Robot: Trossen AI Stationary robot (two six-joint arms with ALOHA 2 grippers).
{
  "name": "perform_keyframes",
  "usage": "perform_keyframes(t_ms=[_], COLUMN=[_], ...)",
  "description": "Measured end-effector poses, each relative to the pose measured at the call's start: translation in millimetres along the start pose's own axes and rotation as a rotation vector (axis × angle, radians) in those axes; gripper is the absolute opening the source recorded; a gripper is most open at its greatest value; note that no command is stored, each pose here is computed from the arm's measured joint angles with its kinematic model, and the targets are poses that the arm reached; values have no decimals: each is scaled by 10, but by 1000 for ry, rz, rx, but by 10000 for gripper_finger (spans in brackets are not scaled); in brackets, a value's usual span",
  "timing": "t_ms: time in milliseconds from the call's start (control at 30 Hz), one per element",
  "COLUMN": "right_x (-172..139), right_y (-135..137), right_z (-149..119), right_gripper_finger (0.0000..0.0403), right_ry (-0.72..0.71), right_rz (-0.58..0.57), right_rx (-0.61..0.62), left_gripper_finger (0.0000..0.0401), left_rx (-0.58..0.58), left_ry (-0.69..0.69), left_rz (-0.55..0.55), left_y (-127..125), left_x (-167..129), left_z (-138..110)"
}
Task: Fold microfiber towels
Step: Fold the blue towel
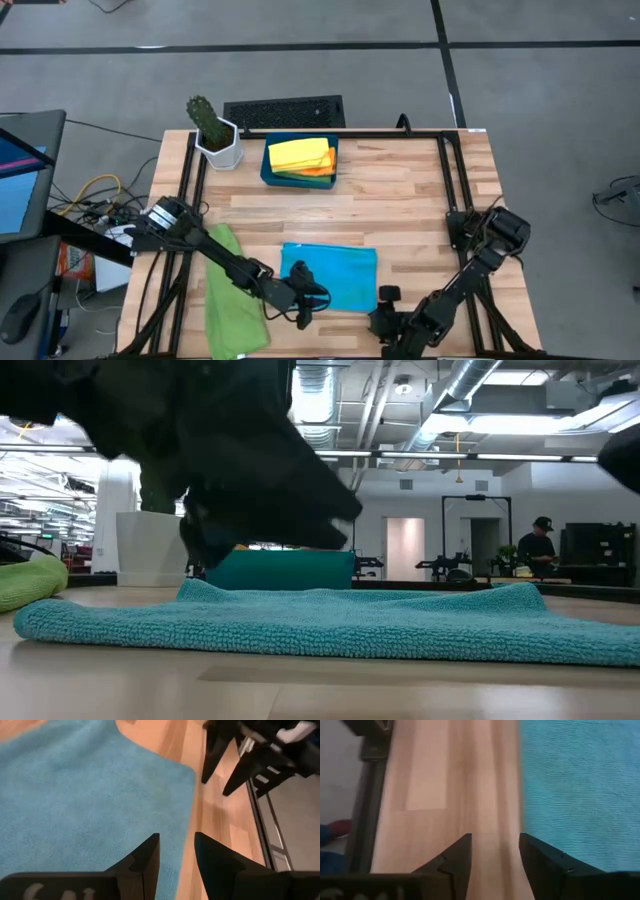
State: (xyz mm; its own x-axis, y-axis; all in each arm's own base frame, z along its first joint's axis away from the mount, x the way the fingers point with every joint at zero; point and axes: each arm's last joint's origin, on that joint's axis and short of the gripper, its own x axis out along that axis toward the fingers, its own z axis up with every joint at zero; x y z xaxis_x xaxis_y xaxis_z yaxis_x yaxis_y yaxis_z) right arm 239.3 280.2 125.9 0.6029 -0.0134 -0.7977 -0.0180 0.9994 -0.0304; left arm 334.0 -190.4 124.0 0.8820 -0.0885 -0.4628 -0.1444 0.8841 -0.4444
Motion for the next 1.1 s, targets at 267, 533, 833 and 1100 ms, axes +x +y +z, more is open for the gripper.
perform_keyframes(t_ms=[267, 533, 833, 1100], right_x=[-92, -17, 100, 135], right_y=[-39, -116, -240, -275], right_z=[13, -11, -186, -142], right_gripper_finger=[185, 174, 160, 89], right_ry=[14, 33, 78, 79], right_rz=[-19, -81, -28, -21], right_rx=[6, 0, 79, 100], left_gripper_finger=[114, 114, 114, 96], left_rx=[-9, 18, -4, 41], left_ry=[-3, 0, -21, -59], left_rz=[-1, 6, -30, -42], left_y=[-9, -8, -55, -387], left_x=[0, -3, -117, -173], left_z=[-9, -14, 200, 326])
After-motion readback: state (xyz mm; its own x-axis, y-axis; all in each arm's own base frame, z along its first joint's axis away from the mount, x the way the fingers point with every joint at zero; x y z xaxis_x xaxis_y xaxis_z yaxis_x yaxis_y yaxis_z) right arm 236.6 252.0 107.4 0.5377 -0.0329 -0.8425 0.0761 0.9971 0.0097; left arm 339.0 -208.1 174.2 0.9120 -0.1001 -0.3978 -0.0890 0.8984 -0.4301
